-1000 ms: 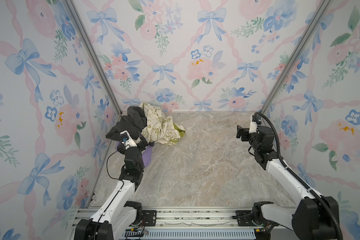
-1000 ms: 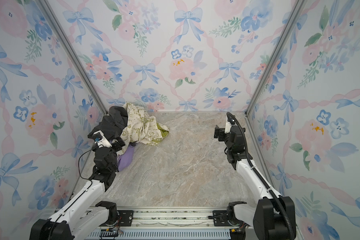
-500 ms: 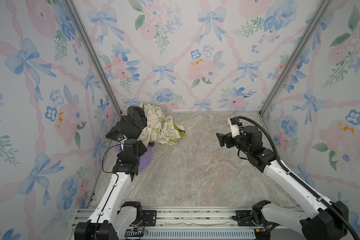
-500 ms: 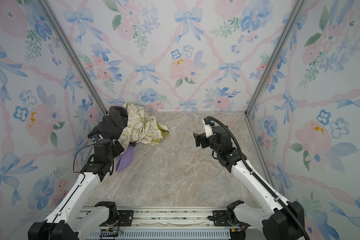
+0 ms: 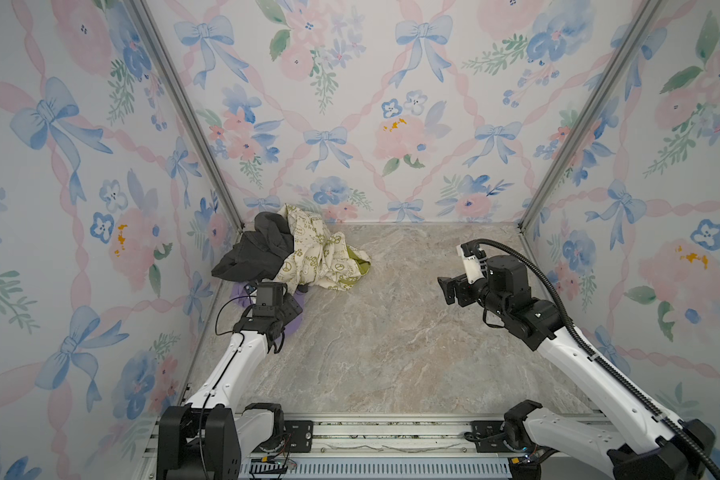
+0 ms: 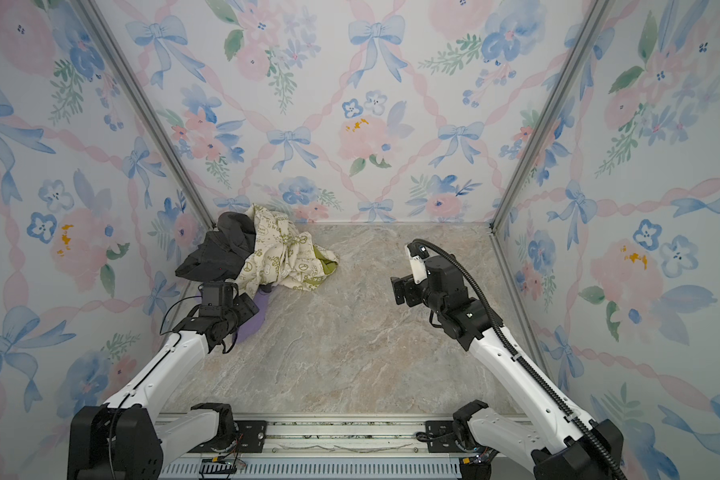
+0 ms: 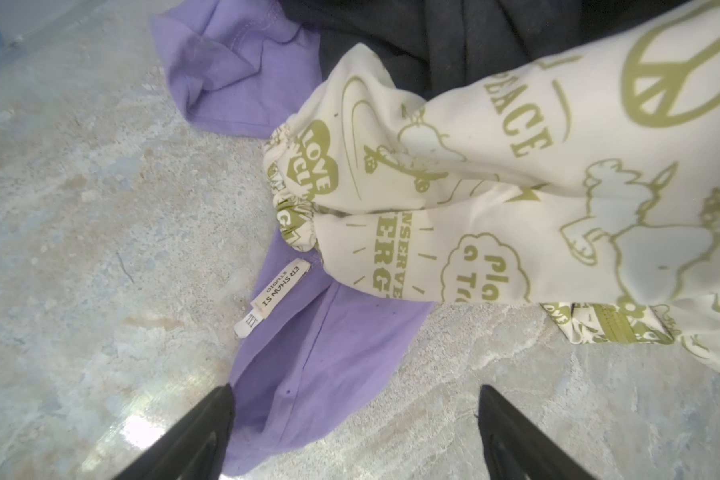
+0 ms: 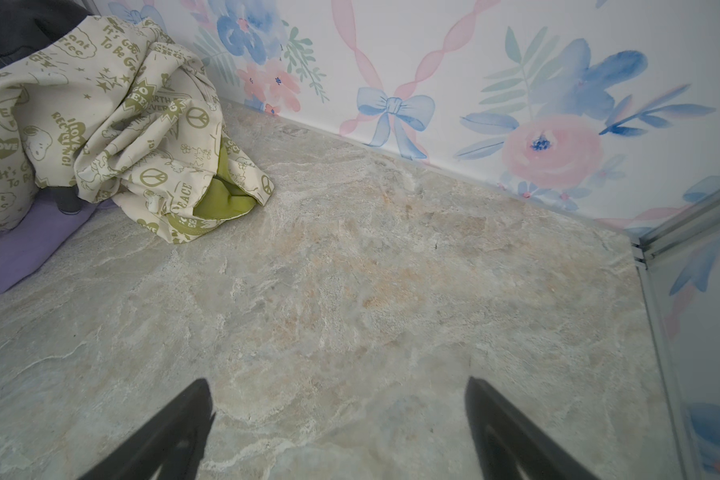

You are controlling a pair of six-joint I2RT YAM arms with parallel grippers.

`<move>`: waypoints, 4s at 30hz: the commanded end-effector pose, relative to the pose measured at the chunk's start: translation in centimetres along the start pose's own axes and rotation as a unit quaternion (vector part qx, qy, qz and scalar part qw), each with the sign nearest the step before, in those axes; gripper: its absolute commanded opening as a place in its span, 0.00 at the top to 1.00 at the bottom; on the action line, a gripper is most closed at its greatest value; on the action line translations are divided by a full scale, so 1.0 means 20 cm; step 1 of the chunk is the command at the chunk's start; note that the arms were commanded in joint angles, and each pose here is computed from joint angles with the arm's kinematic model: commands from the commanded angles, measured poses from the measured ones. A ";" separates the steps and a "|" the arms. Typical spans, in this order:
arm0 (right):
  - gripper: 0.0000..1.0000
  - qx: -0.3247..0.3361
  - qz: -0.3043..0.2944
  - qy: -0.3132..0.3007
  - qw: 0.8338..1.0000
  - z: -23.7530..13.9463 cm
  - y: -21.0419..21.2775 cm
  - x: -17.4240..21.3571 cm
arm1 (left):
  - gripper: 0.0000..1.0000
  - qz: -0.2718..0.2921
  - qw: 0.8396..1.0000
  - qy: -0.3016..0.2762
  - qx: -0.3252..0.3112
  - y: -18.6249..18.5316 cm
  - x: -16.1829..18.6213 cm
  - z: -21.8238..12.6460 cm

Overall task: Pick out a specific cloth from the pile
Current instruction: 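Lower the left gripper onto the purple shirt while the right gripper approaches, then close the left gripper on the purple shirt and drag it toward the wall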

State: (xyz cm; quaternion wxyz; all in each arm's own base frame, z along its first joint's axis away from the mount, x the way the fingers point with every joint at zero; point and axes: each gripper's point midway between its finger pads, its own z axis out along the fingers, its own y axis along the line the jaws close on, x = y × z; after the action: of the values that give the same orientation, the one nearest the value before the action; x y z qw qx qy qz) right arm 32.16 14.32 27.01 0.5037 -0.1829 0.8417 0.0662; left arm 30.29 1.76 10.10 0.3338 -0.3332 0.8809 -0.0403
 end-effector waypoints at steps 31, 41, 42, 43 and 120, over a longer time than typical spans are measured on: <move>0.03 -0.094 0.024 0.011 0.995 0.14 0.27 -0.02 | 0.29 0.001 0.992 0.043 -0.122 0.11 0.10 0.04; 0.03 -0.085 0.045 -0.007 0.995 0.15 0.26 -0.06 | 0.34 0.040 0.984 0.087 -0.150 0.11 0.16 0.16; 0.03 -0.087 0.051 -0.009 0.995 0.16 0.26 -0.07 | 0.35 0.044 0.983 0.091 -0.153 0.11 0.16 0.17; 0.03 -0.088 0.055 -0.010 0.994 0.16 0.27 -0.08 | 0.36 0.046 0.982 0.095 -0.156 0.11 0.17 0.18; 0.03 -0.180 -0.024 0.002 0.983 0.33 0.72 -0.22 | 1.00 -0.103 0.952 -0.227 0.175 -0.67 -1.09 -0.92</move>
State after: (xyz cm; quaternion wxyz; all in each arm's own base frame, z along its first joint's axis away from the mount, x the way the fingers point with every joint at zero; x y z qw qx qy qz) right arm 34.06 29.80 25.86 0.4590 -0.2792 0.8197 0.1987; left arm 39.13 1.61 34.56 0.5079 -0.3571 0.7752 -0.1165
